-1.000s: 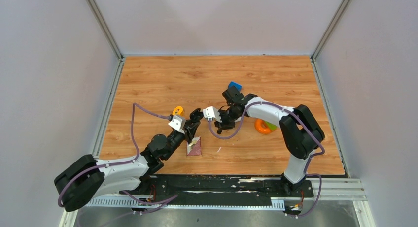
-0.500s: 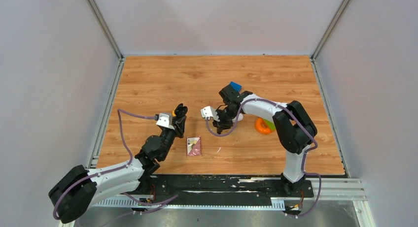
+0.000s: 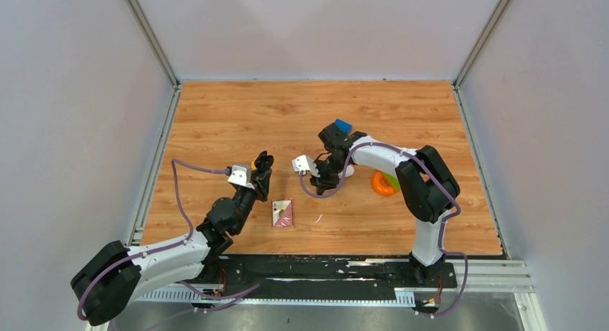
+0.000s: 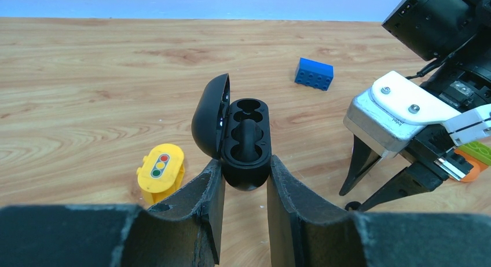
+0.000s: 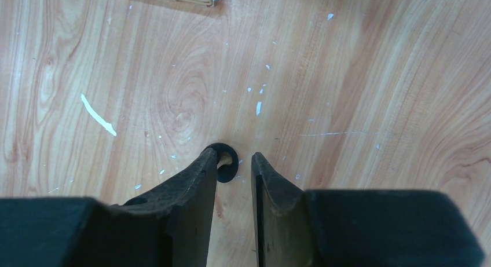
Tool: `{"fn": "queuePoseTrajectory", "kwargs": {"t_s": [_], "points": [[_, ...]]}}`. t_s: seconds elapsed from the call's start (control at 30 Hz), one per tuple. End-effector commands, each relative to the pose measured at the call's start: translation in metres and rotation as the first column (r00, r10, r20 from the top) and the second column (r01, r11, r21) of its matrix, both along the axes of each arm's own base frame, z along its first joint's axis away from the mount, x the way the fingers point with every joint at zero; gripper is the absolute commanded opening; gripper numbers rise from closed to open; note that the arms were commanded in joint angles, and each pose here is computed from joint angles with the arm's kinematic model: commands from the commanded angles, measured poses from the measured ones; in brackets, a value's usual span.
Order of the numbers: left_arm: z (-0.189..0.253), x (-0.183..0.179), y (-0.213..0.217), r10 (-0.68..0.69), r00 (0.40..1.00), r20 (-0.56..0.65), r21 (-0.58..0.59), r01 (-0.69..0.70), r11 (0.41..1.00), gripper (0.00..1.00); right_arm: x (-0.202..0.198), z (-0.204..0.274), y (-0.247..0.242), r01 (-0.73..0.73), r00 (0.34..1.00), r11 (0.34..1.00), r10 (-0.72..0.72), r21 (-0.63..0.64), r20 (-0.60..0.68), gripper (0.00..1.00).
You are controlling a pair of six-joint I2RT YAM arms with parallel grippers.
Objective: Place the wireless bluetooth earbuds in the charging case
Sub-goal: Pick up the earbud from the center of the board.
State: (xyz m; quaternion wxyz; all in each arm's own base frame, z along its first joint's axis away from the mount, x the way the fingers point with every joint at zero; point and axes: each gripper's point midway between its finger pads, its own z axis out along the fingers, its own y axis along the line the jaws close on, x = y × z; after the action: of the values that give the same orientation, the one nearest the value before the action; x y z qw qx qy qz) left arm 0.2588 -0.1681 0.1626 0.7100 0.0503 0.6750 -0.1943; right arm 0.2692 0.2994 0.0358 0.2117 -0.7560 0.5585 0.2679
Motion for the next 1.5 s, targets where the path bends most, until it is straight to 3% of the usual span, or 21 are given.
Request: {"fn": "queuePoseTrajectory", "kwargs": {"t_s": [0.0,1.47], "points": [[0.012,0.001,-0.001,-0.002,1.000,0.025,-0.047,0.003,0.999,0.00,-0.005,0.000,-0.005,-0.034,0.999,0.999,0.033,-0.024,-0.017,0.30],[0.009,0.001,-0.011,-0.039,0.999,0.010,-0.038,0.039,0.999,0.00,-0.005,0.004,-0.023,0.029,0.994,0.997,-0.036,-0.070,-0.099,0.26]]}}
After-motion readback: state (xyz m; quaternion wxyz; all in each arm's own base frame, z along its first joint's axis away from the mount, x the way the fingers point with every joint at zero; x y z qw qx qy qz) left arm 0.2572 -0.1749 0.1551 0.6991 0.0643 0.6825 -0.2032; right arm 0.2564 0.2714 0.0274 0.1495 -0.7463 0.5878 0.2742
